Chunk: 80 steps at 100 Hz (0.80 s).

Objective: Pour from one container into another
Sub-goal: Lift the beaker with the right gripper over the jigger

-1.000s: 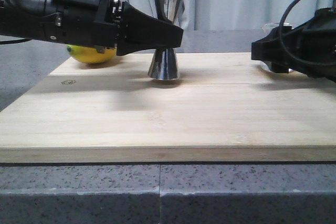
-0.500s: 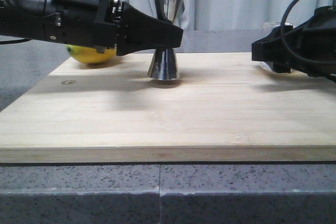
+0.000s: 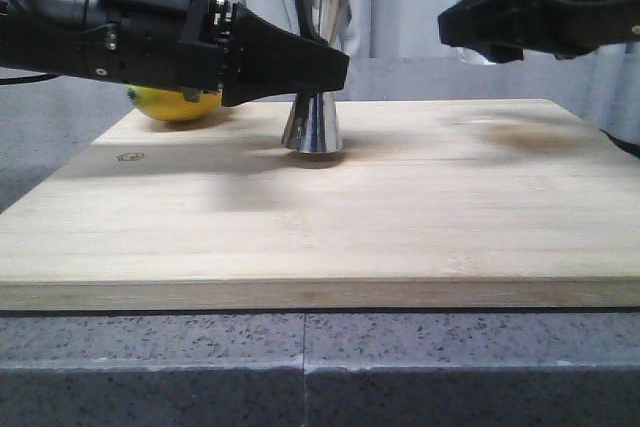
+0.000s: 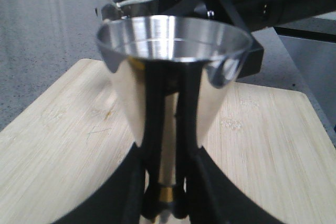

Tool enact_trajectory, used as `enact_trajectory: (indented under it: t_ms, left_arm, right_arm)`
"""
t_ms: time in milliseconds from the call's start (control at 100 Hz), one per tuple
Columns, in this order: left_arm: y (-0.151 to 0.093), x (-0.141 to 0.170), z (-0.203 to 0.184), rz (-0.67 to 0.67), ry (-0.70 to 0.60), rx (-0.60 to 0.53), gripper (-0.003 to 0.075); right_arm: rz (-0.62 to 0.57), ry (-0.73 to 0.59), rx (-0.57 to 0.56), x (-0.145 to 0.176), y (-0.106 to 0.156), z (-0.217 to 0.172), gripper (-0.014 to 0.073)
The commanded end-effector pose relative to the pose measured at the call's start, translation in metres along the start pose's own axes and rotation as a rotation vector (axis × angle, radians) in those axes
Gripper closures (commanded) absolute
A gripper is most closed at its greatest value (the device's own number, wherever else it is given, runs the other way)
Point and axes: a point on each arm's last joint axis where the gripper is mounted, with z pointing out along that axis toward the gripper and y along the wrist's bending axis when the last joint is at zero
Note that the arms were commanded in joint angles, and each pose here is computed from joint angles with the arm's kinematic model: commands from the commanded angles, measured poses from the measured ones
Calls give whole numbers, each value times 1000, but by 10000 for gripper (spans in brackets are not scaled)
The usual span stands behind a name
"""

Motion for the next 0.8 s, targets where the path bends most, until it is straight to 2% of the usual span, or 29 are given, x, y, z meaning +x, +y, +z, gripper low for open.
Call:
enact_trajectory:
  t_ms: [0, 270, 520, 790]
  left_arm:
    - [-7, -32, -1, 32, -153, 41, 650]
    - [-7, -32, -1, 32, -153, 41, 650]
    - [-7, -32, -1, 32, -153, 41, 650]
    - [-7, -32, -1, 32, -153, 41, 650]
  right_arm:
    - [-58, -119, -18, -37, -4, -3, 296]
    - [-99, -163, -125, -69, 0, -1, 295]
    - [-267, -161, -195, -90, 12, 2, 295]
    - [-418, -177, -256, -99, 21, 2, 295]
